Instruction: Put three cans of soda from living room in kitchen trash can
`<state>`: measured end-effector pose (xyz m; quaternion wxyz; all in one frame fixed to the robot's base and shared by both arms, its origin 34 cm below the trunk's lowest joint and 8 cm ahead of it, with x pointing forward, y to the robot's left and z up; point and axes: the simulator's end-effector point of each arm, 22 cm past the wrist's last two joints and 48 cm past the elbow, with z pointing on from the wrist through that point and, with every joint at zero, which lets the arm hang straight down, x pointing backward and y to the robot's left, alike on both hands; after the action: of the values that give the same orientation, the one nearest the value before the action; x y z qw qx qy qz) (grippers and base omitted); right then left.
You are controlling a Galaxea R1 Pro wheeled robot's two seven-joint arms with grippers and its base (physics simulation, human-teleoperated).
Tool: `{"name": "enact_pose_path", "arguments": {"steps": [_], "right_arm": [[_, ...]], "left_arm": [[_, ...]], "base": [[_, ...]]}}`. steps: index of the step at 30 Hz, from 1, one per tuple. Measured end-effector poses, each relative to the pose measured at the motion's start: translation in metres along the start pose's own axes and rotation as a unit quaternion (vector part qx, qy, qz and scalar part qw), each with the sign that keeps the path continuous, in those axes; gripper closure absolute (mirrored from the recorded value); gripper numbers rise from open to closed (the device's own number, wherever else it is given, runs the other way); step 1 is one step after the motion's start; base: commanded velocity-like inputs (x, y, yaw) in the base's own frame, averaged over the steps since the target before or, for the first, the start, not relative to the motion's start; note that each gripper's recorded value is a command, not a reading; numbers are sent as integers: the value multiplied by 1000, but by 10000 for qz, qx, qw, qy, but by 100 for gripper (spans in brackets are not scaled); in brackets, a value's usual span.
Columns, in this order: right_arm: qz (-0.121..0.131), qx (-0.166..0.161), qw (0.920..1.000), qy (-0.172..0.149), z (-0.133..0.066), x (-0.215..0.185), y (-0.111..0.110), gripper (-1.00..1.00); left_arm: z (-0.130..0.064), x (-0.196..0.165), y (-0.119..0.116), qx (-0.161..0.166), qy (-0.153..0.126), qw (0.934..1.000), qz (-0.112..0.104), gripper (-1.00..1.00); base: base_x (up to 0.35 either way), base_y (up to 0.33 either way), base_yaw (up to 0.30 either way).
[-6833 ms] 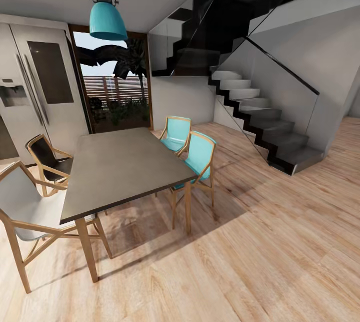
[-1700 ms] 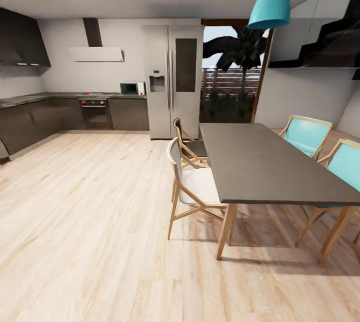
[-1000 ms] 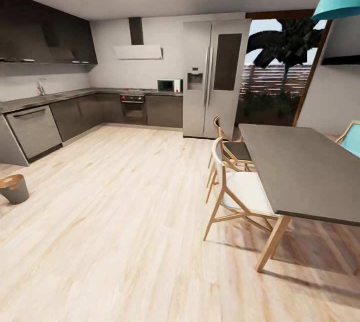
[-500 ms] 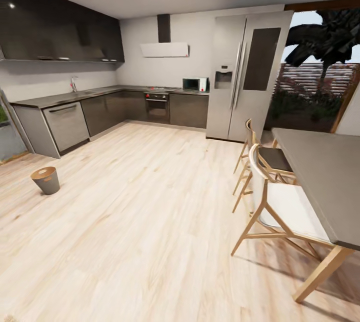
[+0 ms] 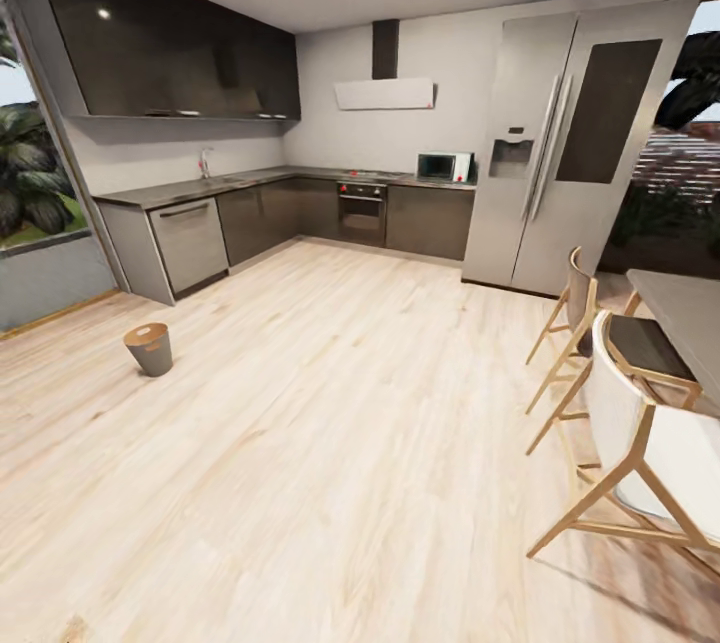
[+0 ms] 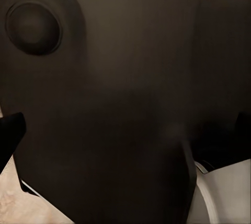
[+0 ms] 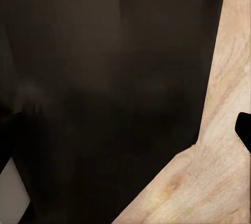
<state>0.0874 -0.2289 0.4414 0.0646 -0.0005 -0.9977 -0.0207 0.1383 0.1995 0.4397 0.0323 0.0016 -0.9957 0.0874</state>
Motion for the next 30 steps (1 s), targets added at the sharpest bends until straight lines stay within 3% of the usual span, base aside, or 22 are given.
{"name": "enact_pose_path", "arguments": {"steps": [30], "right_arm": [[18,5,10000,92,0,7,-1,-100]], "left_arm": [[1,5,-1,10,43,10000,8,-100]], "base": [[297,168,249]]}}
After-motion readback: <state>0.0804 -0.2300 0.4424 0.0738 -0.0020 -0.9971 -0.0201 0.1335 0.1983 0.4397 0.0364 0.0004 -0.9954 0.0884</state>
